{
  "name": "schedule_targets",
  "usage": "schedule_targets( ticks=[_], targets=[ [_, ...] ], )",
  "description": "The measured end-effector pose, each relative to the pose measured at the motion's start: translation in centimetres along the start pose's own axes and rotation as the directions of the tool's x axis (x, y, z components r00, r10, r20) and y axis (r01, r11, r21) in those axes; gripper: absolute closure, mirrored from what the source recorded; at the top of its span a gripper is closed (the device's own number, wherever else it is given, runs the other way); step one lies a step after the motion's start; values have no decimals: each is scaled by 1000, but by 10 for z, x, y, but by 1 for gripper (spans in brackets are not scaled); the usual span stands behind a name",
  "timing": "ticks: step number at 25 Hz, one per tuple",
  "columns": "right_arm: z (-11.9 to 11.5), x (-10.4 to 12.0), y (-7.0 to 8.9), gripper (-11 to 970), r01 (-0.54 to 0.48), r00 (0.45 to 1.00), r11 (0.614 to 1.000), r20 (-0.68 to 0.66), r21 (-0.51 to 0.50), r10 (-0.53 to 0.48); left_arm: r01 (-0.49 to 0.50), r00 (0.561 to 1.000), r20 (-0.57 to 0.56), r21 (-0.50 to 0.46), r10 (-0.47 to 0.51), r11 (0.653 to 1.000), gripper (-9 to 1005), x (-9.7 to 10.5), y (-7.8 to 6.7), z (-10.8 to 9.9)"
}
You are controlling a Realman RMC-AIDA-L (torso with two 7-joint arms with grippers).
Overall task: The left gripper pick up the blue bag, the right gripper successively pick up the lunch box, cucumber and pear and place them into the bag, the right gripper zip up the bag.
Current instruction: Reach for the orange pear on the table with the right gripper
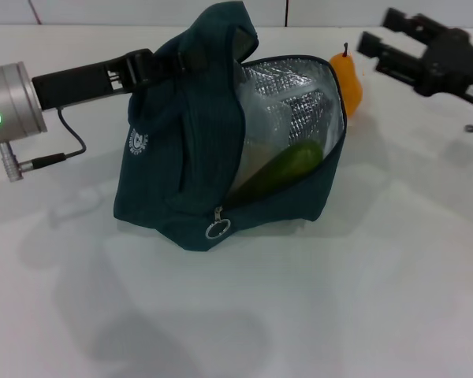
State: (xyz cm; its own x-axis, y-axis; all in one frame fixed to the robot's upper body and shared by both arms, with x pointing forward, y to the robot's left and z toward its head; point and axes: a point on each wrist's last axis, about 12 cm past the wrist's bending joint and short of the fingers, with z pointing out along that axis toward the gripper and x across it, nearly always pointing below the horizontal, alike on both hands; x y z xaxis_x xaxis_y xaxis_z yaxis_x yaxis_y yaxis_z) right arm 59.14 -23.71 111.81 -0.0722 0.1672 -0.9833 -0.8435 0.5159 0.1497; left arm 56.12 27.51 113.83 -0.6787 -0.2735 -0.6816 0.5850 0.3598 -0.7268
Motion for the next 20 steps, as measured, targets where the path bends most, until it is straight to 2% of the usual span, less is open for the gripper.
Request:
schedule_targets(
  ticks=[1,2,5,13,20],
  targets=[
    [0,0,0,266,0,1000,1000,0,0,0,0,1000,0,0,0,1000,954,0,0,0],
    [-13,-2,-14,266,19,999,998,-40,66,-17,0,1000,0,0,0,1000,954,0,0,0],
    [-17,2,-21,266,30,997,992,-79,125,-20,-1,1000,1,-1,1,1000,954,0,0,0],
    [-16,11,-30,266,117,987,968,-134,223,-89,-6,1000,3,-9,6,1000,954,0,1,-1],
    [-11,7,-38,266,150,981,953,-162,263,-110,-6,1000,30,-74,8,997,954,1,9,-9]
  ],
)
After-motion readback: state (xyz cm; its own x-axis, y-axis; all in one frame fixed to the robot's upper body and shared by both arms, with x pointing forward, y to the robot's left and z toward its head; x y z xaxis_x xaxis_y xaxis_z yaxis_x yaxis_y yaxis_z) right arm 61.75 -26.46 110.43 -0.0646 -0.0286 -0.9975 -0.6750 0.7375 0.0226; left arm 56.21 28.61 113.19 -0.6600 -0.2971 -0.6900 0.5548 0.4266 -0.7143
